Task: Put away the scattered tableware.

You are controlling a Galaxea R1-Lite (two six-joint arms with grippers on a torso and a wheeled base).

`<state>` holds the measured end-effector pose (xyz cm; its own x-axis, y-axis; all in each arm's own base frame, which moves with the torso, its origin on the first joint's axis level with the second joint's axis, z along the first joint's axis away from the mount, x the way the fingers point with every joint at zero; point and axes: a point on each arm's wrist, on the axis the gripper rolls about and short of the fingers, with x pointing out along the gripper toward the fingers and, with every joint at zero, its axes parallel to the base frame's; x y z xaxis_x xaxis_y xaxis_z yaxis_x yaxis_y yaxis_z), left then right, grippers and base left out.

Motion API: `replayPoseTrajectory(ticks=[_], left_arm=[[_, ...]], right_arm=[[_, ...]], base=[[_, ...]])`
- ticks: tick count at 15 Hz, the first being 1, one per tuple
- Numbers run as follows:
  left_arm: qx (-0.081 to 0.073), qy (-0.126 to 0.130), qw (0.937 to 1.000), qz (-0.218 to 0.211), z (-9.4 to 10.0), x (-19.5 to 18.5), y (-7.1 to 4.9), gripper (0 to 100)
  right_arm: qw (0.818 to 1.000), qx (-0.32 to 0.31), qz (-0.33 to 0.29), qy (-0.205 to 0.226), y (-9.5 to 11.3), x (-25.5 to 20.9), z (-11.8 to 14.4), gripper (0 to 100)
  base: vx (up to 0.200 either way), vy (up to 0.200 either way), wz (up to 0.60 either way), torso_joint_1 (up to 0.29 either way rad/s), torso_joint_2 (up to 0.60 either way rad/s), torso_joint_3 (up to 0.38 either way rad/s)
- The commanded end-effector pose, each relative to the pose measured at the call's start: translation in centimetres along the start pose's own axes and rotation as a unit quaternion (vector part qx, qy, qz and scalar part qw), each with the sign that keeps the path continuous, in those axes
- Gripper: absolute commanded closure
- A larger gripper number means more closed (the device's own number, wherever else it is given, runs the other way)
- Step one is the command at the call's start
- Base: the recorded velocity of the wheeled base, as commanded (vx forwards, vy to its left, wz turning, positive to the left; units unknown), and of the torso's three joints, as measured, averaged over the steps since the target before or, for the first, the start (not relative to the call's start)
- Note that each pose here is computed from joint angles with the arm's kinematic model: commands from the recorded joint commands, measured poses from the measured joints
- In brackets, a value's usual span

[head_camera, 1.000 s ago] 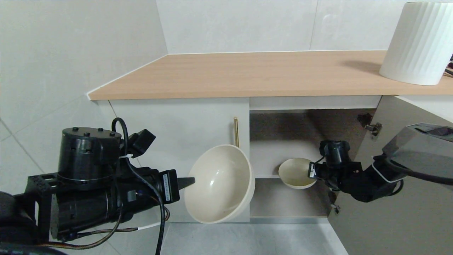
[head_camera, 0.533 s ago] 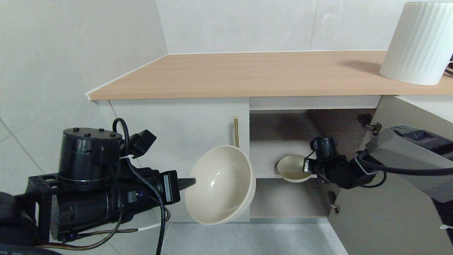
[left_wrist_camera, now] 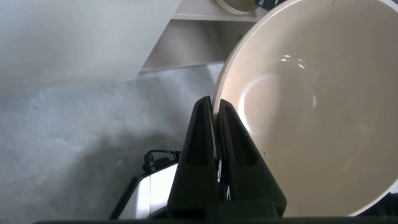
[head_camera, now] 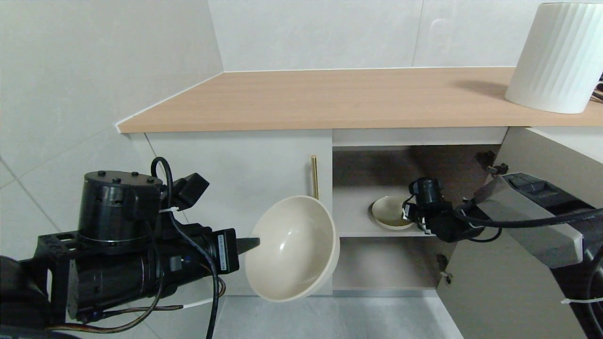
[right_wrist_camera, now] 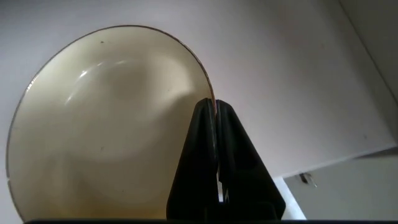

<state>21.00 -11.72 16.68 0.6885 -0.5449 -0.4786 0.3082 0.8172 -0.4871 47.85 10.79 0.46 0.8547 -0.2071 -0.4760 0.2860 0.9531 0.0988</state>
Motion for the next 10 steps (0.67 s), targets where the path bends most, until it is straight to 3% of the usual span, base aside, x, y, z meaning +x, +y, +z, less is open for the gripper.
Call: replayPoseTrajectory(ticks=[1,7,8,10], left_arm=[[0.0,0.003,1.0,0.001,-0.07,0.2,0.06,100],[-0.001,0.001,1.0,0.001,0.03,0.19,0.04,100],[-0.001,0.002,1.0,0.001,0.01,0.2,0.01,100],[0.0,0.003,1.0,0.001,0.05,0.39,0.02,100]], right_arm=[[1.0,0.0,0.0,0.0,0.05,0.39,-0.19,100],[1.0,0.008,-0.005,-0.014,0.15,1.17,0.13,100],[1.0,0.008,-0.006,-0.014,0.08,1.2,0.16,0],[1.0,0.016,-0.006,-0.019,-0.03,1.29,0.47,0]], base=[[0.0,0.0,0.0,0.0,0.0,0.0],[0.0,0.0,0.0,0.0,0.0,0.0],[0.0,0.0,0.0,0.0,0.0,0.0],[0.0,0.0,0.0,0.0,0.0,0.0]])
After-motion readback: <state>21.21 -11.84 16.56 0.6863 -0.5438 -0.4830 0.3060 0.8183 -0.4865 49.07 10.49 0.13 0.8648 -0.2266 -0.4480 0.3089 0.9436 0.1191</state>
